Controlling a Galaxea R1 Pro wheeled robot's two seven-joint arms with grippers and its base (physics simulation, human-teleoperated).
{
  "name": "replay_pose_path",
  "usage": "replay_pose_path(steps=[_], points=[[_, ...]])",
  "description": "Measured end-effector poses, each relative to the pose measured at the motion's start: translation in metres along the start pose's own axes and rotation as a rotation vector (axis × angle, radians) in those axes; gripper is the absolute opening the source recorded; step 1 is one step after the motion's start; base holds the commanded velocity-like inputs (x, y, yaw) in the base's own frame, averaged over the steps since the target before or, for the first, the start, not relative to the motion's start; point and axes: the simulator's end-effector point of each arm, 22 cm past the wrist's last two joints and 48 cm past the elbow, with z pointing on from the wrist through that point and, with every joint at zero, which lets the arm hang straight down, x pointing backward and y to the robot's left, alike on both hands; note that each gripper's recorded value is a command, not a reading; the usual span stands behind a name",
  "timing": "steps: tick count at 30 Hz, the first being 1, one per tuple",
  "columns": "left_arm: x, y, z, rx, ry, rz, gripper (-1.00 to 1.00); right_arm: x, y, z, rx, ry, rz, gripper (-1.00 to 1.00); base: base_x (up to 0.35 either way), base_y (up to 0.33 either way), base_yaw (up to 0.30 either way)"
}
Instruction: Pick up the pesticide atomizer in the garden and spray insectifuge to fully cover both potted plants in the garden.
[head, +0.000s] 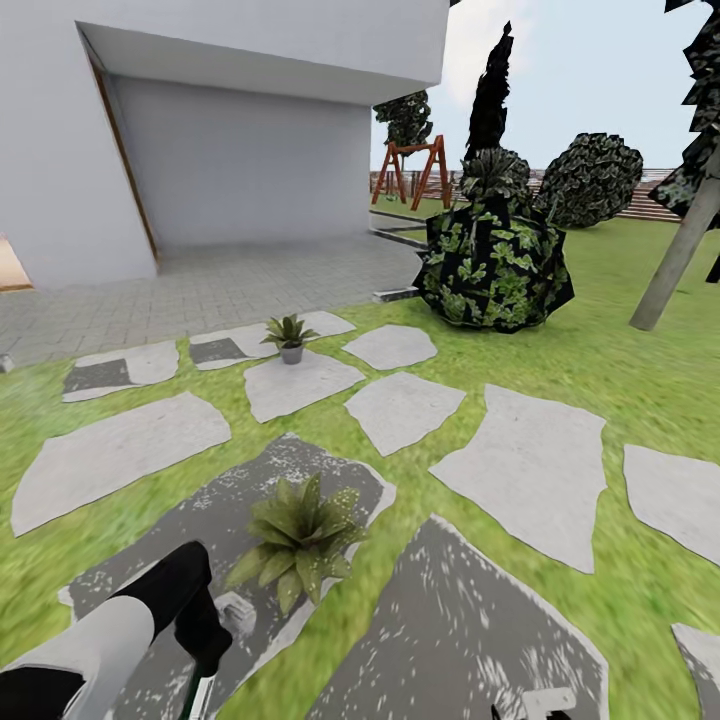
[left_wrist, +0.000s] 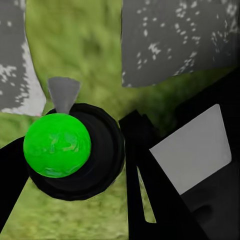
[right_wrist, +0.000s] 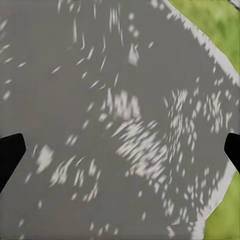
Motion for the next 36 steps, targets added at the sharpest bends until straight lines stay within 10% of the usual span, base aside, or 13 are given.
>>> replay_pose_path(steps=[36], points=[[-0.006, 0.004, -0.002, -0.054, 0.005, -0.041, -1.0, 0.001, -0.001, 0.0, 0.001, 0.001, -0.002, 1.0, 0.0, 0.095, -0.141]])
